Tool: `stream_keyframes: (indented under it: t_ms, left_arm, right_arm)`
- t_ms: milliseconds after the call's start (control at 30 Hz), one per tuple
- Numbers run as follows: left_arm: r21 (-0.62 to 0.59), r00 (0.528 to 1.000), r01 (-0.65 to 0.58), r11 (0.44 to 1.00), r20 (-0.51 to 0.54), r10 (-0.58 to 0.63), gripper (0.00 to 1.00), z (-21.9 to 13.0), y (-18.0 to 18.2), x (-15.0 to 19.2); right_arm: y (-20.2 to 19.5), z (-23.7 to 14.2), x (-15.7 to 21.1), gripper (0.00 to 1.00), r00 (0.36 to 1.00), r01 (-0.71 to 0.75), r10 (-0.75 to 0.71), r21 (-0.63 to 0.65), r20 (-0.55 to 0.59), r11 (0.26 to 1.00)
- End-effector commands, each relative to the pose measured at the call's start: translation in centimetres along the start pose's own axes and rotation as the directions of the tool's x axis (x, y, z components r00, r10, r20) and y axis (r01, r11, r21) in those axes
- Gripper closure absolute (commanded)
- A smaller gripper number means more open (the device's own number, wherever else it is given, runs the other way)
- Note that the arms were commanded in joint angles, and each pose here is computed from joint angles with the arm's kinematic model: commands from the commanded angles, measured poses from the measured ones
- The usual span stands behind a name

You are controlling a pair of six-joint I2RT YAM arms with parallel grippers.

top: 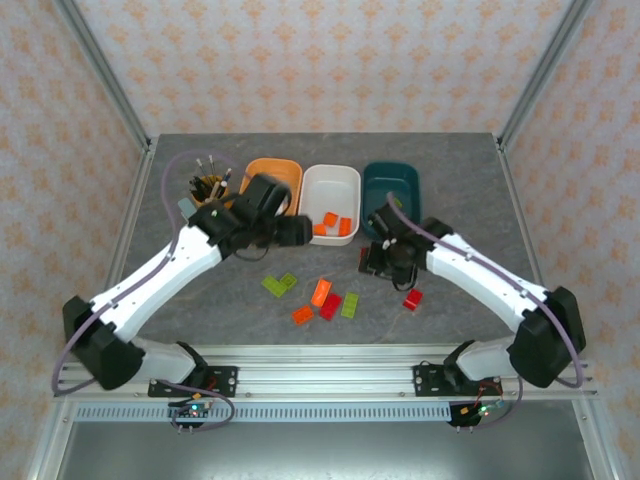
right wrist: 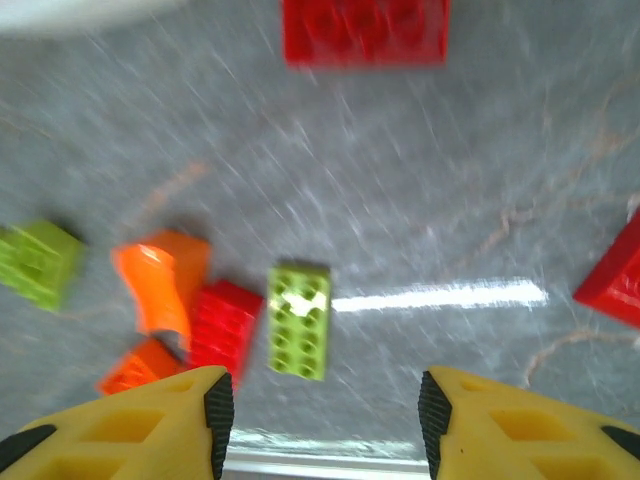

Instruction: Sort the legos into containers by color

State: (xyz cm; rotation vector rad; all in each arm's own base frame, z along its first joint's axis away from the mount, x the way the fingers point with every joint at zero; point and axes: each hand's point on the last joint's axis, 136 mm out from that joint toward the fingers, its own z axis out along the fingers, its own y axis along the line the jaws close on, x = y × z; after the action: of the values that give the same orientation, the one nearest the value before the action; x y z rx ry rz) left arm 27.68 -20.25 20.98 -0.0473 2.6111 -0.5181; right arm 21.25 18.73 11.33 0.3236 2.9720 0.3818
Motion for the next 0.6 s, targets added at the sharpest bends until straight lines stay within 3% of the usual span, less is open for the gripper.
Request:
stream_keyframes:
  t_ms: [0, 200, 367, 567]
  left_arm:
    - [0.056, 0.999, 0.009, 0.998, -0.041, -0.007, 0.30, -0.4, 0.9, 3.7]
    - [0.072, 0.998, 0.037, 0.997, -0.059, -0.033, 0.29, -0.8, 4.0, 8.5]
    - [0.083, 0.999, 0.038, 0.996, -0.039, -0.035, 0.29, -1.8, 4.6, 9.1]
    - [0.100, 1.000, 0.025, 0.995, -0.018, -0.024, 0.29, -2.7, 4.6, 9.0]
  right_arm:
    - [-1.3, 2.2, 2.7, 0.44, 0.997, -0.020, 0.026, 0.088, -0.070, 0.996]
    - [0.7, 4.8, 2.8, 0.39, 0.996, -0.084, 0.087, 0.076, -0.035, 0.994]
    - [1.0, 6.5, 1.4, 0.32, 0.979, -0.201, 0.198, 0.091, 0.044, 0.975]
    - [2.4, 8.2, 0.3, 0.33, 0.964, -0.264, 0.260, 0.067, 0.063, 0.962]
